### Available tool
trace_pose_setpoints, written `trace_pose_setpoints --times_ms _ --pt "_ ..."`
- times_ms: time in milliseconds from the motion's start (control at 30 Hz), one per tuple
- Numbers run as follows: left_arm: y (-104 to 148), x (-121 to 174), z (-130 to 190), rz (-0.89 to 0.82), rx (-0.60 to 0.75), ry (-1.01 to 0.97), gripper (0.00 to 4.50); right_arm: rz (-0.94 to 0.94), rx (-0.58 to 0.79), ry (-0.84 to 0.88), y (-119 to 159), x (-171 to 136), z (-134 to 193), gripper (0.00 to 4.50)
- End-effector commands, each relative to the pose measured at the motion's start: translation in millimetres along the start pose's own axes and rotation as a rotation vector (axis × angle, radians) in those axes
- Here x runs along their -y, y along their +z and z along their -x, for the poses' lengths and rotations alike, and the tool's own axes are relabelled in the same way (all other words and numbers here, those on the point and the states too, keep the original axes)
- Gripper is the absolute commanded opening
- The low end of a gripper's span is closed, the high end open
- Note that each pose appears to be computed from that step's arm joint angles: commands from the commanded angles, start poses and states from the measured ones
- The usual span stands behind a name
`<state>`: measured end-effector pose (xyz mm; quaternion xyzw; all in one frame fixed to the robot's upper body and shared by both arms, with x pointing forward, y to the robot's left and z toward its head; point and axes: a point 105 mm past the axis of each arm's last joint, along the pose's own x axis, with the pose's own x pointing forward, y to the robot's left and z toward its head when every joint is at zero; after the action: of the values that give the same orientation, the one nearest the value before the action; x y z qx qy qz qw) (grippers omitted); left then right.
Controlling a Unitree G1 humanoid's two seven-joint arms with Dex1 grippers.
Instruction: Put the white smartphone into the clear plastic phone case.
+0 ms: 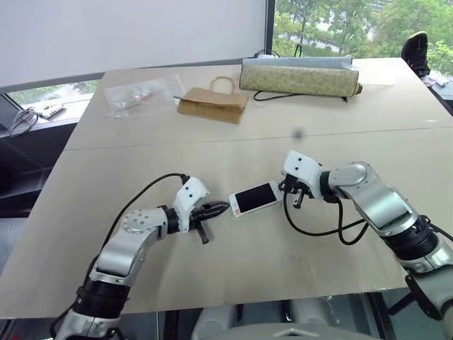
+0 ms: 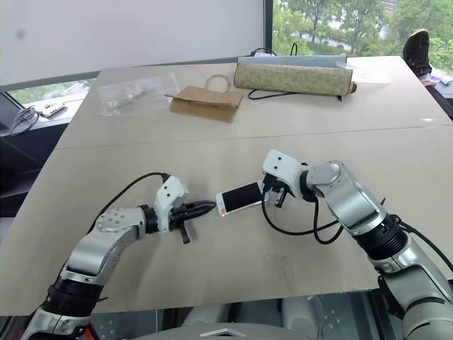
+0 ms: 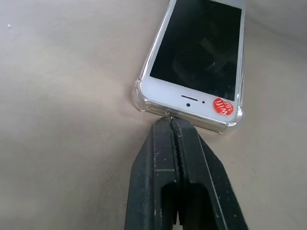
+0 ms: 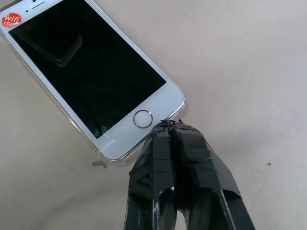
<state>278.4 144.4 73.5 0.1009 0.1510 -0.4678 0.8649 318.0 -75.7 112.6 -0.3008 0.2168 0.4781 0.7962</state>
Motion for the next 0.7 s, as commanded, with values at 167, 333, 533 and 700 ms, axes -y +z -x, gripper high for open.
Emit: trace_pose_setpoints --times_ms 167,333,533,700 --pt "30.3 -0.2 17.5 0.003 0.156 -0.059 0.03 -0.019 0.061 0.018 7.5 2.8 15.3 0.00" --pt "44.9 11.9 4.6 0.008 0.201 -0.139 0.03 -0.024 0.094 -0.003 13.1 6.5 23.8 0.00" --pt "32.1 18.1 -23.9 -0.009 0.131 -0.163 0.03 -0.020 0.134 -0.011 20.9 5.9 28.5 0.00" --pt "17.6 15.8 -35.0 -0.016 0.089 -0.153 0.03 -0.008 0.176 -0.001 30.7 0.9 25.3 0.00"
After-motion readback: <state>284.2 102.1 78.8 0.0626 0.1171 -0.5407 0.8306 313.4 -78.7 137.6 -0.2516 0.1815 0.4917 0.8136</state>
